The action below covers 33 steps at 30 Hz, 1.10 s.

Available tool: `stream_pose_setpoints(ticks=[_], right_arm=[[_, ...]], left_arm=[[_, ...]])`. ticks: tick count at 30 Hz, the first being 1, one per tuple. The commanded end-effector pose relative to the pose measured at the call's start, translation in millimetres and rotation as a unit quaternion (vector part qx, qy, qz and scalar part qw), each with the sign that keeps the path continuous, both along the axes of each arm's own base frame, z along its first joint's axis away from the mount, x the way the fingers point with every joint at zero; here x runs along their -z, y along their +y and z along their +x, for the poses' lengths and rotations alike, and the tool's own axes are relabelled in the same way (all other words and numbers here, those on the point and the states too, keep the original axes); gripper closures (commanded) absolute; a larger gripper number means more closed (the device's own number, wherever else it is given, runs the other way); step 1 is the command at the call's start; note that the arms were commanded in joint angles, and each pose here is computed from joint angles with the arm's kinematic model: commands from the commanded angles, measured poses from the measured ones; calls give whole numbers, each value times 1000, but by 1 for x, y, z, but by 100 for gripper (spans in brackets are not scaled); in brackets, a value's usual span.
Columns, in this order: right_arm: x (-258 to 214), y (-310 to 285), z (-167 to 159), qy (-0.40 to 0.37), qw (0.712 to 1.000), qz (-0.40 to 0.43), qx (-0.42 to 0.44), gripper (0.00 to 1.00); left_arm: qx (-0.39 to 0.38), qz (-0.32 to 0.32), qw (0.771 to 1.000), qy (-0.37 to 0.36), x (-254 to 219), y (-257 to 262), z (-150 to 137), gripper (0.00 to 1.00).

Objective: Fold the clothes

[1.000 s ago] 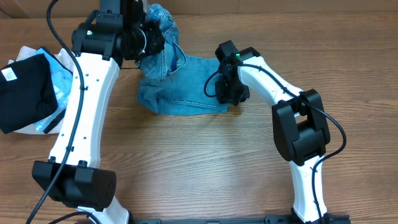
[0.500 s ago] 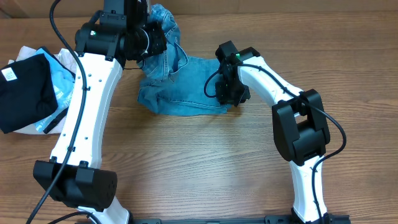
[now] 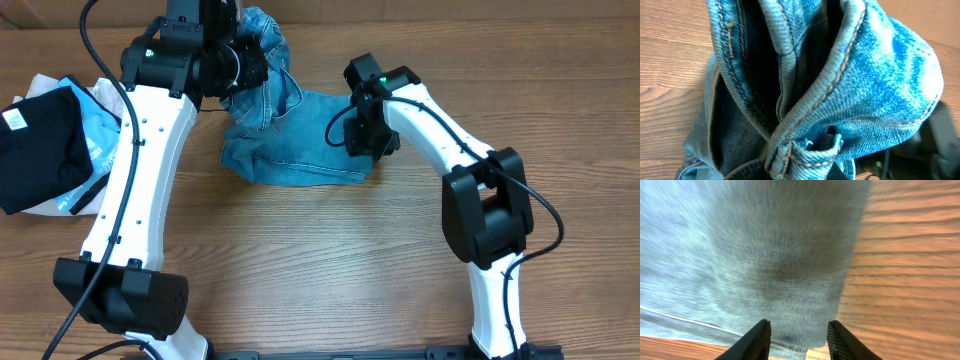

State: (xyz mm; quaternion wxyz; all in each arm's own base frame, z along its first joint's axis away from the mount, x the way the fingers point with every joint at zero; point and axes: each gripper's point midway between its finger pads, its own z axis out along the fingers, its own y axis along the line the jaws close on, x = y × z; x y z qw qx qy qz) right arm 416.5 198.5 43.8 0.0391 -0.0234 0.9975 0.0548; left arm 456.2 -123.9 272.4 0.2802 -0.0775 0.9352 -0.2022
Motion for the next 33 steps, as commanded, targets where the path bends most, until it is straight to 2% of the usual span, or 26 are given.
stream_pose_setpoints(ticks=[1,9,17,20,22,23,24,26,33], right_arm=[[-58,-13,24,-77,994,3,73,59],[-106,-52,39,-127,982,17,137,59],[-120,-76,38,-132,978,15,159,59],[-120,-80,37,-130,979,12,158,59],[-120,-87,39,-131,978,8,163,59],[-121,-92,40,-132,977,5,169,59],[-121,-99,40,-131,976,2,175,59],[-124,-112,38,-128,974,-1,188,59],[-140,-146,30,-131,973,-12,192,58]], left_arm=[[2,-18,1000,-9,-11,-8,-1,87],[2,-18,1000,-10,-11,-8,-1,87],[17,-16,1000,1,0,-22,0,87],[54,-37,998,9,7,-51,-2,78],[119,-70,990,-1,5,-87,-6,71],[150,-75,986,-14,3,-101,-8,61],[162,-69,984,-22,3,-107,-8,40],[150,-41,987,-31,7,-104,-4,23],[102,-25,994,-33,3,-63,9,23]])
